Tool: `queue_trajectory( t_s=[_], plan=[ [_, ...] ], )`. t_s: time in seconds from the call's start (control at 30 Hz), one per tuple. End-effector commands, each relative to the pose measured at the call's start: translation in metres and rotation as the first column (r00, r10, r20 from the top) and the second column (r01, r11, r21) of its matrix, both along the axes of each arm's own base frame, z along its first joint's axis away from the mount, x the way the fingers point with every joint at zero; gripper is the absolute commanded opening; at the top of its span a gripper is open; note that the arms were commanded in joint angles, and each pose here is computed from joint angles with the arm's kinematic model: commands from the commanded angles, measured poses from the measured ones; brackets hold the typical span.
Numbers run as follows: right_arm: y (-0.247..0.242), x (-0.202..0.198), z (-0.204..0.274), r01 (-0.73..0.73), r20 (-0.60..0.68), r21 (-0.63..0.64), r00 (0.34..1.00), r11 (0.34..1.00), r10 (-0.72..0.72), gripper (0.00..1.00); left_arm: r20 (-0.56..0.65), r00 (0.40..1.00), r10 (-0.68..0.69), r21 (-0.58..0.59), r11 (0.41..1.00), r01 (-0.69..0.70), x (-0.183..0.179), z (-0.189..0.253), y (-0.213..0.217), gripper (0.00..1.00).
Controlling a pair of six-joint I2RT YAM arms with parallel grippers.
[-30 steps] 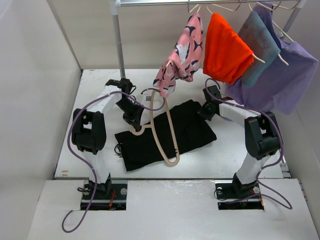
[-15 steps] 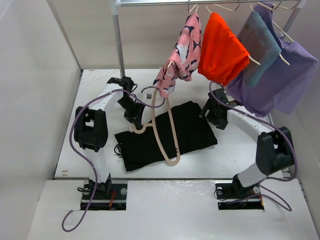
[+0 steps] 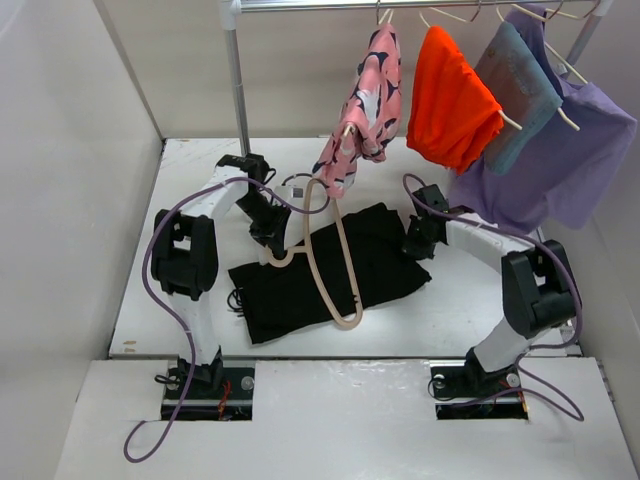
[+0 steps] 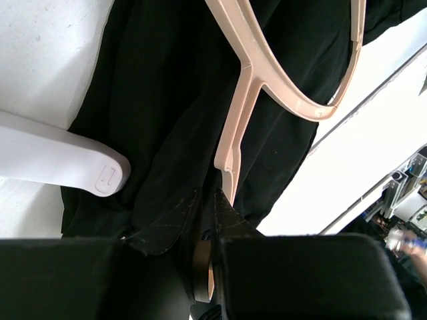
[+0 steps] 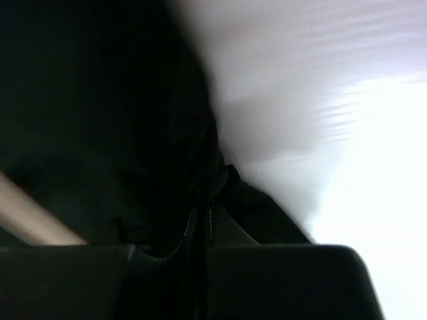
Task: Place the trousers on the hanger
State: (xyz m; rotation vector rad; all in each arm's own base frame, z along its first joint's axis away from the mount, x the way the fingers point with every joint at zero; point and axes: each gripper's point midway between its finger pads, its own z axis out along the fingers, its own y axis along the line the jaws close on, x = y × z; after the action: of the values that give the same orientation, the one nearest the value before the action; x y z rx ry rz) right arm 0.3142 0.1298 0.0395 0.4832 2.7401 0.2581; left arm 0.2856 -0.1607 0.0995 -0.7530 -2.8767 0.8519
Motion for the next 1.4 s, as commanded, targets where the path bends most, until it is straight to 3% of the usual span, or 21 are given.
queue_trajectory(
  t_s=[0.0,0.17,0.3,0.43,0.8,1.03,1.2,1.23,1.27,1.37],
  plan=[
    [0.070,0.008,0.066,-0.243,0.244,0.186,0.950,0.952,0.195,0.00,0.032,0.999,0.013,-0.011,1.000,-0.012,0.010,0.007,0.000,0.00],
    [0.190,-0.042,0.123,-0.529,0.451,0.321,0.815,0.785,0.365,0.00,0.016,0.999,0.031,-0.017,0.999,-0.031,0.009,0.006,0.002,0.00],
    [0.229,-0.054,0.100,-0.552,0.410,0.354,0.817,0.755,0.404,0.00,0.011,0.999,0.041,-0.035,0.999,-0.041,0.010,0.008,0.002,0.00],
    [0.235,-0.045,0.045,-0.511,0.308,0.331,0.853,0.794,0.421,0.00,0.011,0.999,0.033,-0.057,0.998,-0.033,0.009,0.010,-0.001,0.00],
    [0.216,-0.014,-0.011,-0.399,0.246,0.277,0.909,0.874,0.337,0.00,0.065,0.998,-0.006,-0.151,0.988,0.016,0.005,0.032,-0.010,0.00],
    [0.242,-0.023,-0.041,-0.492,0.235,0.289,0.868,0.821,0.437,0.00,0.048,0.997,-0.052,-0.368,0.927,0.066,-0.008,0.066,-0.055,0.00],
    [0.228,-0.033,-0.018,-0.555,0.296,0.247,0.824,0.795,0.483,0.01,0.073,0.994,-0.083,-0.338,0.936,0.103,-0.008,0.065,-0.061,0.00],
    [0.216,-0.034,-0.016,-0.552,0.289,0.235,0.825,0.800,0.485,0.04,0.081,0.993,-0.081,-0.339,0.935,0.104,-0.008,0.065,-0.057,0.00],
    [0.215,-0.034,0.003,-0.588,0.334,0.212,0.794,0.780,0.508,0.19,0.076,0.994,-0.072,-0.338,0.936,0.094,-0.010,0.065,-0.054,0.00],
    [0.200,-0.032,0.036,-0.615,0.344,0.146,0.766,0.775,0.544,0.49,0.085,0.994,-0.075,-0.246,0.965,0.094,-0.008,0.050,-0.041,0.00]
  ],
)
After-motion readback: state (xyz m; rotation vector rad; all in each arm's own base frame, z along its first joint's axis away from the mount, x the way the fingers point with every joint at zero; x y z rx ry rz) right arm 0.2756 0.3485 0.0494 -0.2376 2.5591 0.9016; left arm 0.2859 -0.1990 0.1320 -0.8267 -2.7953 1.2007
